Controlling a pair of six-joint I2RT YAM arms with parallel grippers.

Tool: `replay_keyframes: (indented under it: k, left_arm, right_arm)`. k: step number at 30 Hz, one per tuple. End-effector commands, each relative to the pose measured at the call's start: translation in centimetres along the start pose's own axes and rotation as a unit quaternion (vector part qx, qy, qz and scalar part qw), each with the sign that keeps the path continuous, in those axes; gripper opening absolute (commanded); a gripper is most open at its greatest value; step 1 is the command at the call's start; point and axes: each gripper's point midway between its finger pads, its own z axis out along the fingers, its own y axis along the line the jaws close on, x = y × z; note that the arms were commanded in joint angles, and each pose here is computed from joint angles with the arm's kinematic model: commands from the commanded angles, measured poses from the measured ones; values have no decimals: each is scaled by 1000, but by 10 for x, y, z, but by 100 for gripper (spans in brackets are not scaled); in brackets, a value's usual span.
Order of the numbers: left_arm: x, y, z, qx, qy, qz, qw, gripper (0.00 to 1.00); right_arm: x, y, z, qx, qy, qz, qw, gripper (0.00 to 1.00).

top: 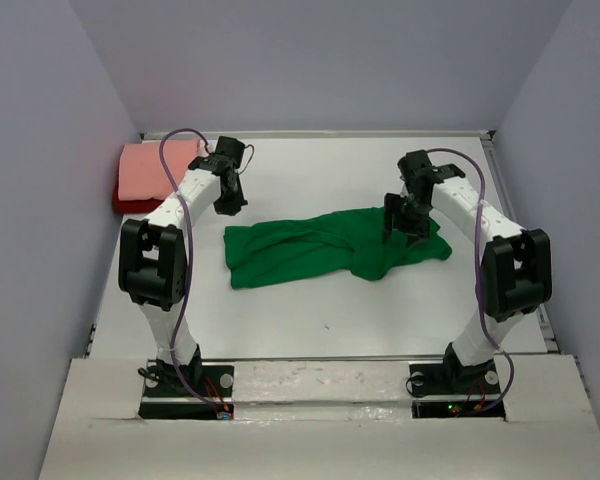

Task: Fold and stack the t-shirts
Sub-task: Fold the other side of the tshirt into a rectangle

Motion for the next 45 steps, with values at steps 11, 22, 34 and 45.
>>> replay_keyframes:
  k: [11,22,34,45]
  left_arm:
    - [-12,3,-18,11,-22,8,1000,0]
    - [-9,5,-12,13,-16,10,1000,0]
    - [-13,8,-15,12,-20,8,1000,0]
    - [-13,7,-16,14,-19,6,1000,0]
  right_arm:
    - [-122,-32,19,12,-68,83,994,65]
    - [-156,-63,12,11,-72,119,990,61]
    - [-150,-73,24,2,-55,139,989,61]
    - [-143,-93,39,-2,-34,151,988,61]
